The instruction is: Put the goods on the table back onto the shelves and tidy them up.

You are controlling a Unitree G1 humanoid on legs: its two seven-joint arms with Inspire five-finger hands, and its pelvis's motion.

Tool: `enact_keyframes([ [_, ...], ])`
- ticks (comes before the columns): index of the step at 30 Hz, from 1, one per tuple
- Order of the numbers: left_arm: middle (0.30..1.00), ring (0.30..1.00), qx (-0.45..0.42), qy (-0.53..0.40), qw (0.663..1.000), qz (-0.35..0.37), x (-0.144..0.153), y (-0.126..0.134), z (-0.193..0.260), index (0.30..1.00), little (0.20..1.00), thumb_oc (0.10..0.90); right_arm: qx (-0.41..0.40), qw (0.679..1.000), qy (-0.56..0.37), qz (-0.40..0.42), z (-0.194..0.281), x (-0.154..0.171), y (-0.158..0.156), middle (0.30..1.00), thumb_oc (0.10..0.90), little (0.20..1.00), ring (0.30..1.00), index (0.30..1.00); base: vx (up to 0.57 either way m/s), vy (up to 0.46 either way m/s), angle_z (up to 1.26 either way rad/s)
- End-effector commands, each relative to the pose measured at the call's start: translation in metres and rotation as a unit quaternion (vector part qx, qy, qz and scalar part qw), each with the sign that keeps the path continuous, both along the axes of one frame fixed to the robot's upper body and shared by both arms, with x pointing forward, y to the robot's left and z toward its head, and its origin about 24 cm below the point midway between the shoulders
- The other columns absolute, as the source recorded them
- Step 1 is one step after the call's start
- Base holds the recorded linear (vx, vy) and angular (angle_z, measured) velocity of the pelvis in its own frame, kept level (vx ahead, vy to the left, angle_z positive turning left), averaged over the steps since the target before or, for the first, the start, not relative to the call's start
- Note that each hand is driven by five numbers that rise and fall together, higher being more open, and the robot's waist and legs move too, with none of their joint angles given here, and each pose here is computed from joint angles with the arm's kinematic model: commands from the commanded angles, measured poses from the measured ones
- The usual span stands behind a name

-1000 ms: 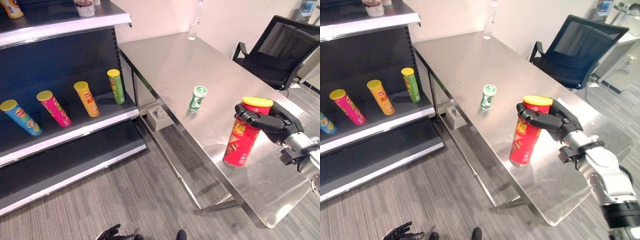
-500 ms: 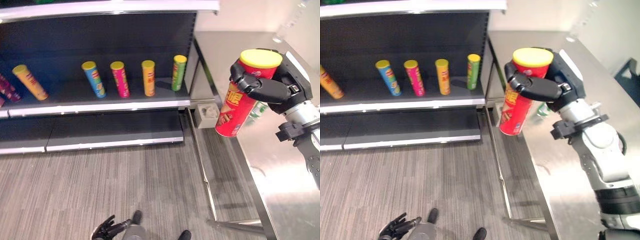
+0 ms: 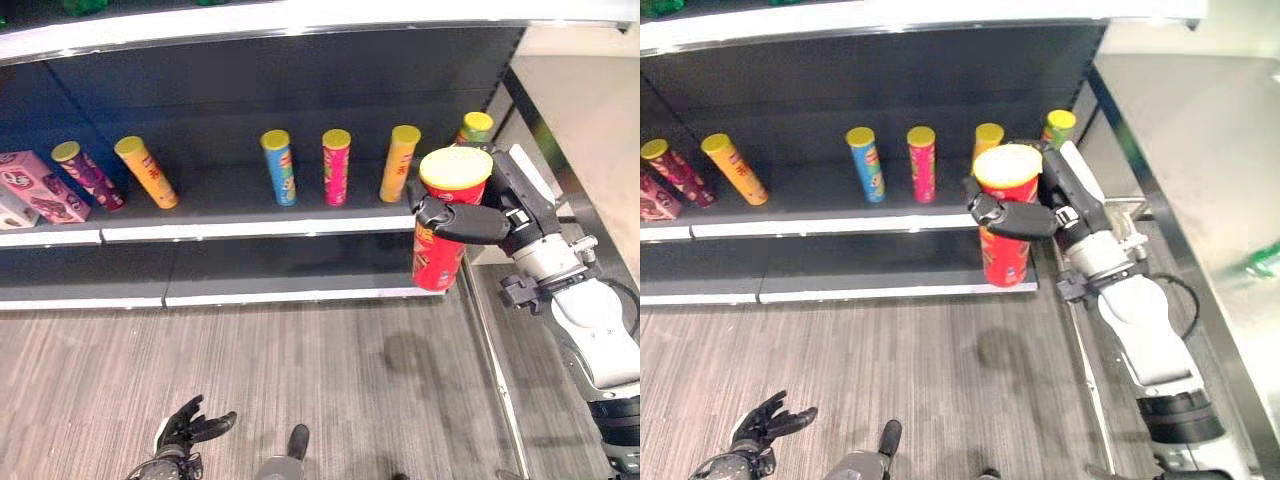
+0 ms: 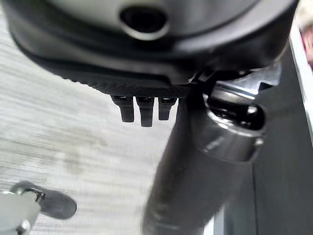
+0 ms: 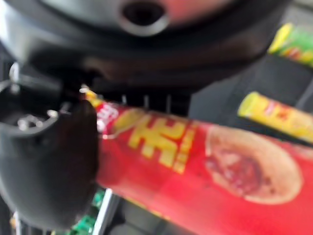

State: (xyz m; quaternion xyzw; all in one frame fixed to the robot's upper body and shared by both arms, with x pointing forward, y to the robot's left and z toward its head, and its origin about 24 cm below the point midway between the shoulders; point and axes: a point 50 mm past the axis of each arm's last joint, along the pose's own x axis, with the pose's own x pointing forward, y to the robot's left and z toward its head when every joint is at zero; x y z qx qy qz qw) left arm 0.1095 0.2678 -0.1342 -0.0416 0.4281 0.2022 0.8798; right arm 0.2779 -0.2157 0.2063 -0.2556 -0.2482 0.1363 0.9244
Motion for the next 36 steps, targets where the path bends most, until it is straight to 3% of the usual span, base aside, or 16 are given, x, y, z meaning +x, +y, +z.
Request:
enact_keyframes([
  [1,0.9,0.9,0.006,0.013,0.999,-0.038,-0.01,0.001,0.0,0.9,0.9,0.8,0.019,0.978,-0.208,0.018,0.07,-0.025,0.007,0.3,0.4,0.3,0.3,0.3,-0.12,0.083,0.5],
  [6,0.9,0.9,-0.008,0.015,0.999,-0.049,-0.011,-0.011,-0.003,0.9,0.9,0.8,-0.016,0.979,-0.202,-0.016,0.06,-0.024,0.007,0.3,0.4,0.3,0.3,0.3,-0.02,0.198,0.87],
  [15,0.9,0.9,0.032,0.017,0.998,-0.059,-0.011,0.002,0.003,0.9,0.9,0.8,-0.031,0.984,-0.173,-0.01,0.047,-0.01,0.02,0.3,0.4,0.3,0.3,0.3,0.12,0.325,-0.02],
  [20,0.9,0.9,0.09,0.028,0.989,-0.115,-0.003,0.022,0.012,0.9,0.9,0.8,-0.01,0.981,-0.19,-0.033,0.045,-0.007,0.024,0.3,0.4,0.3,0.3,0.3,0.08,0.625,0.1],
  [23,0.9,0.9,0.083,0.042,0.991,-0.1,-0.016,0.028,0.012,0.9,0.9,0.8,-0.007,0.981,-0.188,-0.041,0.043,-0.004,0.026,0.3,0.4,0.3,0.3,0.3,0.0,0.519,-0.67],
  [28,0.9,0.9,0.06,0.061,0.992,-0.096,-0.023,0.014,0.002,0.9,0.9,0.8,-0.018,0.981,-0.185,-0.061,0.037,0.007,0.027,0.3,0.4,0.3,0.3,0.3,0.06,0.161,-0.02],
  [36,0.9,0.9,0.028,-0.006,0.995,-0.095,0.003,-0.01,0.008,0.9,0.9,0.8,-0.025,0.973,-0.217,-0.07,0.051,0.017,0.043,0.3,0.4,0.3,0.3,0.3,0.03,0.015,0.3],
])
